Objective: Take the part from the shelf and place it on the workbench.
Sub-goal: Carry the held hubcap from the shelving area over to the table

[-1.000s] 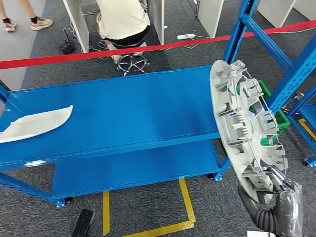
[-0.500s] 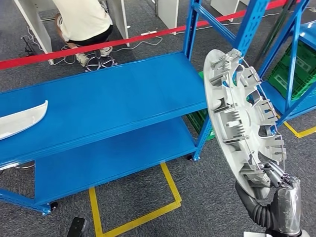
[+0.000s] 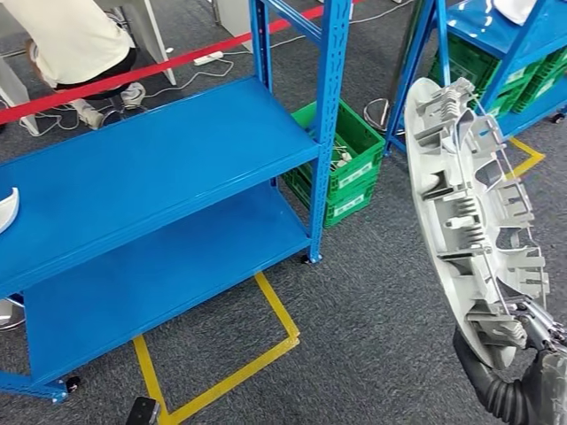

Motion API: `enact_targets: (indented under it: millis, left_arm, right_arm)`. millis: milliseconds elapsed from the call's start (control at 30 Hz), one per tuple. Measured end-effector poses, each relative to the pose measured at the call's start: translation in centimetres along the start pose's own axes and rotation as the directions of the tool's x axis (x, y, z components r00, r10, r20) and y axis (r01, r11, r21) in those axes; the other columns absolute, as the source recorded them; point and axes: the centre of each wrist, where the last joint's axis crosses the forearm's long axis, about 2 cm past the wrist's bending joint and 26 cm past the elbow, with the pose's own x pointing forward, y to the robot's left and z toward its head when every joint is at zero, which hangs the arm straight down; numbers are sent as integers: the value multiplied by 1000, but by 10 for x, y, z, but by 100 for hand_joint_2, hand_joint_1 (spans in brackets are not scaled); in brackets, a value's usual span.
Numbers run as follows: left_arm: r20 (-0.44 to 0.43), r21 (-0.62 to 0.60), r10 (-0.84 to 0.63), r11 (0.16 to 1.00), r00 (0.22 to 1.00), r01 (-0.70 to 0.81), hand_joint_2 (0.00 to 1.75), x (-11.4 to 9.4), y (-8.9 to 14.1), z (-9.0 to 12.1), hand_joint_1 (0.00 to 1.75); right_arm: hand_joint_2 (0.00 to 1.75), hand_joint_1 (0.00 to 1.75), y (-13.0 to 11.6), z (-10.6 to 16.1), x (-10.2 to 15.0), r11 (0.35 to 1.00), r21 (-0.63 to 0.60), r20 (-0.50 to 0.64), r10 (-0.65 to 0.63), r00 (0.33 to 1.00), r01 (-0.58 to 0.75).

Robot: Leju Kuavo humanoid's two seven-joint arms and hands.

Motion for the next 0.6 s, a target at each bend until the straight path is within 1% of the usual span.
enact_targets:
  millis: [133,233,500,600]
  left_arm:
    - [6,3,2,1000,1000,-2,175,3,0,-2,0]
    - [8,2,0,1000,1000,0,175,4,-1,-2,0]
    - [-4,3,1,1000,1000,-1,175,3,-2,-2,0]
    - [-10,25,13,1000,1000,-13,175,1,2,-1,0]
  right_arm:
    - [175,175,-2,0,0,1000,-5,-1,1,1000,-1]
    - [175,175,-5,2,0,1000,-9,-9,-21,1000,21]
    - [175,175,-14,5,-6,998,-37,-31,-45,999,44]
    - [175,175,-15,4,-6,997,-65,-16,-52,999,51]
